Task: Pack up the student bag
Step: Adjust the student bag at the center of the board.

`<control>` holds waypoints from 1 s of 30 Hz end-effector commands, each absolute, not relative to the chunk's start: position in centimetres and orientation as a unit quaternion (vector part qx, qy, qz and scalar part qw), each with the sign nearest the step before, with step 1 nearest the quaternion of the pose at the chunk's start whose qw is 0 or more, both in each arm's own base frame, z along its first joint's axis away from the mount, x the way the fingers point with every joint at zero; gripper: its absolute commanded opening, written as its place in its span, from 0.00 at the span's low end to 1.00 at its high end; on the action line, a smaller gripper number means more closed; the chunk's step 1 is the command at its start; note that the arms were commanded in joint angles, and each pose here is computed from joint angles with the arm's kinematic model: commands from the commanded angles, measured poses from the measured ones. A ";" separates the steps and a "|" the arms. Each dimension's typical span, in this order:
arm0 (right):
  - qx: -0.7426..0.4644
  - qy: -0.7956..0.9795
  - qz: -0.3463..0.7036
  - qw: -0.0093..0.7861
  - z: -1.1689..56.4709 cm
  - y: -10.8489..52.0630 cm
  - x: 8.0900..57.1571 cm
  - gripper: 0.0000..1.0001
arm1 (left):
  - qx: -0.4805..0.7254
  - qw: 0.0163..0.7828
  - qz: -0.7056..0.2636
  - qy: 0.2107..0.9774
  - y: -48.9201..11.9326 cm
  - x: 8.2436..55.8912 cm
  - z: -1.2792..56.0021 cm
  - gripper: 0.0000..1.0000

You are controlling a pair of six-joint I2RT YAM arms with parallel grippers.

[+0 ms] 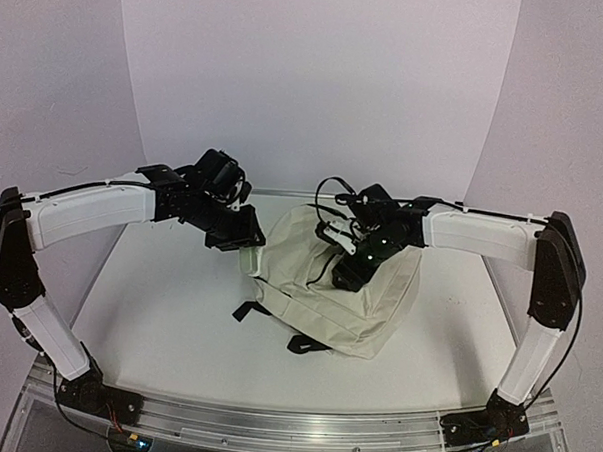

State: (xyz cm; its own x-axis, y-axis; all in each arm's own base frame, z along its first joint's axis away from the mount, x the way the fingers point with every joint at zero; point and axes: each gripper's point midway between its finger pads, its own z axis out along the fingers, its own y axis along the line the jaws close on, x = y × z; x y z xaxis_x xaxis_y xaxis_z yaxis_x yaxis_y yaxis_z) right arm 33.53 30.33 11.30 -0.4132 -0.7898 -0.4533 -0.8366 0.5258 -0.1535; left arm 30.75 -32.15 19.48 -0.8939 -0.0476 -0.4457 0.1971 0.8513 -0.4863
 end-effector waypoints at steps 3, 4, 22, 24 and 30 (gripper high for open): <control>-0.506 0.838 -0.061 0.193 11.3 21.0 34.7 0.81 | 0.057 0.246 -0.293 0.922 -33.4 32.0 20.7 0.08; -0.494 0.843 -0.065 0.203 12.1 20.3 36.0 0.81 | 0.058 0.246 -0.294 0.922 -33.5 32.1 20.7 0.08; -0.247 0.927 -0.013 0.282 18.0 20.0 42.5 0.69 | 0.060 0.259 -0.306 0.914 -33.4 32.2 21.8 0.08; -0.231 0.934 -0.006 0.272 17.2 20.0 42.3 0.67 | 0.059 0.261 -0.306 0.914 -33.3 32.1 21.9 0.08; -0.199 0.947 0.014 0.254 15.5 20.8 42.7 0.68 | 0.054 0.262 -0.311 0.912 -33.3 32.1 21.9 0.08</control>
